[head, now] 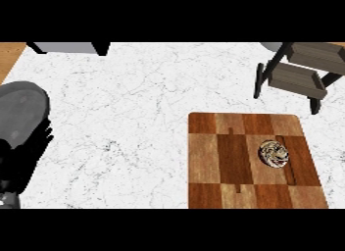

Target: Pick the squash from the cutting board and place it in the tiered basket

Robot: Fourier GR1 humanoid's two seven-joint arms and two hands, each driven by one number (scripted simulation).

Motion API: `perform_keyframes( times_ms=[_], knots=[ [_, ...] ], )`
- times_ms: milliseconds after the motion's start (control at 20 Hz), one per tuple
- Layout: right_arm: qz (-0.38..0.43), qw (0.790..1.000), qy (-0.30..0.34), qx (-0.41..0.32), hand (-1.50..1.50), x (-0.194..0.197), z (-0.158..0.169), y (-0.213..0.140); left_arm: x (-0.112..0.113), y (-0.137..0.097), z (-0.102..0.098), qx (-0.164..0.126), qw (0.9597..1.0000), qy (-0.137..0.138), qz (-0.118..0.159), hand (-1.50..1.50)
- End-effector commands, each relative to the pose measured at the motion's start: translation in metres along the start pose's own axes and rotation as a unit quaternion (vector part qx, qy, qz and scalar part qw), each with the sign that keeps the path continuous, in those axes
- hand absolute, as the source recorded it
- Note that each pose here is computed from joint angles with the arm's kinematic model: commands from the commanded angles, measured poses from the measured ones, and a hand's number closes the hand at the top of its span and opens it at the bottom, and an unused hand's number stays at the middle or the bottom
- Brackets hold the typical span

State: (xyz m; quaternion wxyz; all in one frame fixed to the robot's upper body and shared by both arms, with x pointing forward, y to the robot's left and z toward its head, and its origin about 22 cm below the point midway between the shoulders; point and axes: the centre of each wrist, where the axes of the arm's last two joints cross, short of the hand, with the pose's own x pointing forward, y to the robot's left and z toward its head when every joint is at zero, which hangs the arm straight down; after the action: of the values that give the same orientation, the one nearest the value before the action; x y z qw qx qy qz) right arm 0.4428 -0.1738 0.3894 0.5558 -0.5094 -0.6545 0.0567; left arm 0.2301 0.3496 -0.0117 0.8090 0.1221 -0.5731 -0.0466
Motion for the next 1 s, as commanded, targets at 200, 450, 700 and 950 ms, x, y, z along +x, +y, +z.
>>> perform_keyframes(
  times_ms=[200, 450, 700, 950],
  knots=[
    [0.244, 0.968, -0.054, -0.015, 1.5, -0.044, -0.022, 0.013, -0.005, 0.008, 0.002, 0.012, 0.9999, 0.009, 0.004, 0.0],
    [0.315, 0.945, -0.083, -0.013, 1.5, -0.053, -0.047, -0.032, 0.011, 0.004, -0.005, -0.003, 1.0, 0.005, -0.001, 0.0],
    [0.372, 0.92, -0.119, 0.007, 1.5, -0.056, -0.056, -0.048, 0.006, -0.01, -0.002, 0.001, 1.0, -0.001, 0.004, 0.0],
    [0.385, 0.913, -0.135, 0.025, 1.5, -0.054, -0.06, -0.057, 0.003, -0.019, -0.01, -0.01, 0.9999, -0.01, 0.001, 0.0]
  ],
)
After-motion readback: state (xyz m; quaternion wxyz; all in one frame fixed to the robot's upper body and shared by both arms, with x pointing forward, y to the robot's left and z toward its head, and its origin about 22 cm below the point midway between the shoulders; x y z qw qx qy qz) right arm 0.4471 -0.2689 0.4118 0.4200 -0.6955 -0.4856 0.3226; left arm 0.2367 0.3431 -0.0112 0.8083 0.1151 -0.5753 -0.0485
